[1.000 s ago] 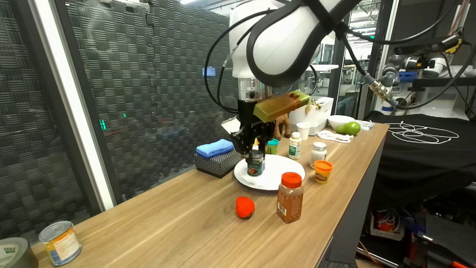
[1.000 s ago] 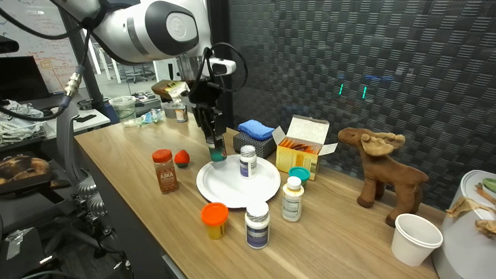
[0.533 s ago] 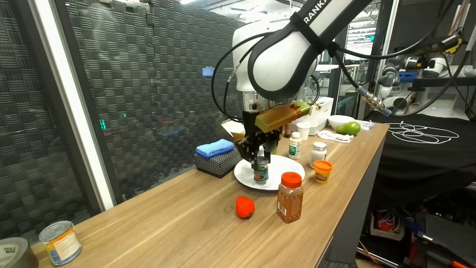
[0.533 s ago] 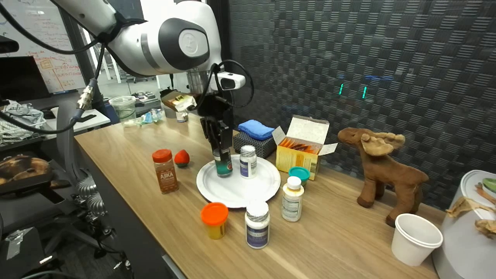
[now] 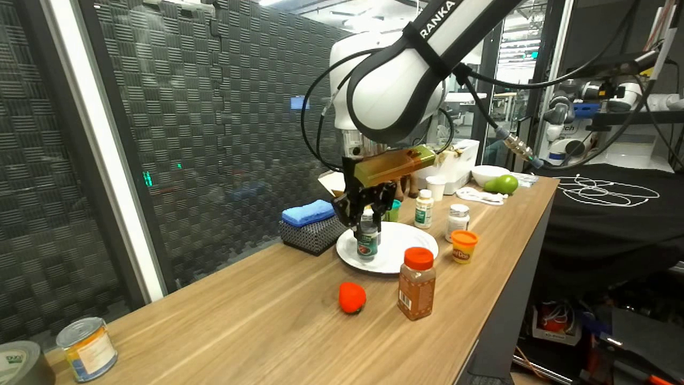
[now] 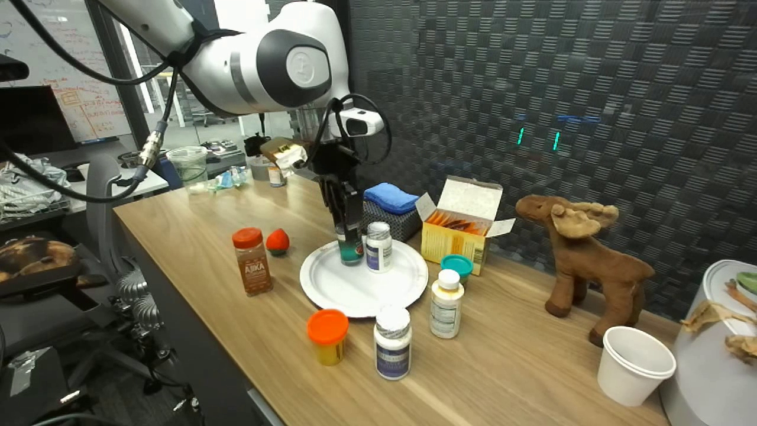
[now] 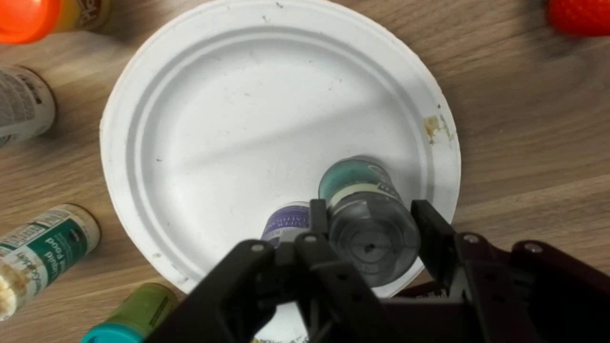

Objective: Put all the bottles and the orange plushie surrounding the white plate, on the white plate

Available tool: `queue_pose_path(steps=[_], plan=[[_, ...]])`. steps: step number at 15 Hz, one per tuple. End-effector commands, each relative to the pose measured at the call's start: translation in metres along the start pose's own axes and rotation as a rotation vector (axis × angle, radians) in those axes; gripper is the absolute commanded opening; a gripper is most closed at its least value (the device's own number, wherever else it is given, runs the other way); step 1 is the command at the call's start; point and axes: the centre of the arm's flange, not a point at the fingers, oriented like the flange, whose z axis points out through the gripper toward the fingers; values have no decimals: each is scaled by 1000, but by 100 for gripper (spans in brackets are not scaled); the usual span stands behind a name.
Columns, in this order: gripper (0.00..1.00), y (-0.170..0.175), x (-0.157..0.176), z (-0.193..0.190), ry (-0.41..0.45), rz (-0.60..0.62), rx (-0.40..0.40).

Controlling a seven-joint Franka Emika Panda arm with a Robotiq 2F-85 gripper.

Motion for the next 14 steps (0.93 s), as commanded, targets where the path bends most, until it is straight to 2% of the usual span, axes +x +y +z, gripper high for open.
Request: queue_pose_path(steps=[1,7,9,11,14], plan=[[23,-10,17,1,15,33,20],[23,-16,23,14,1,32,20],[73,-19,22,10,5,17,26],[76,-23,11,-2,6,2,12],[98,-37,-18,-29,31,-3,-7]])
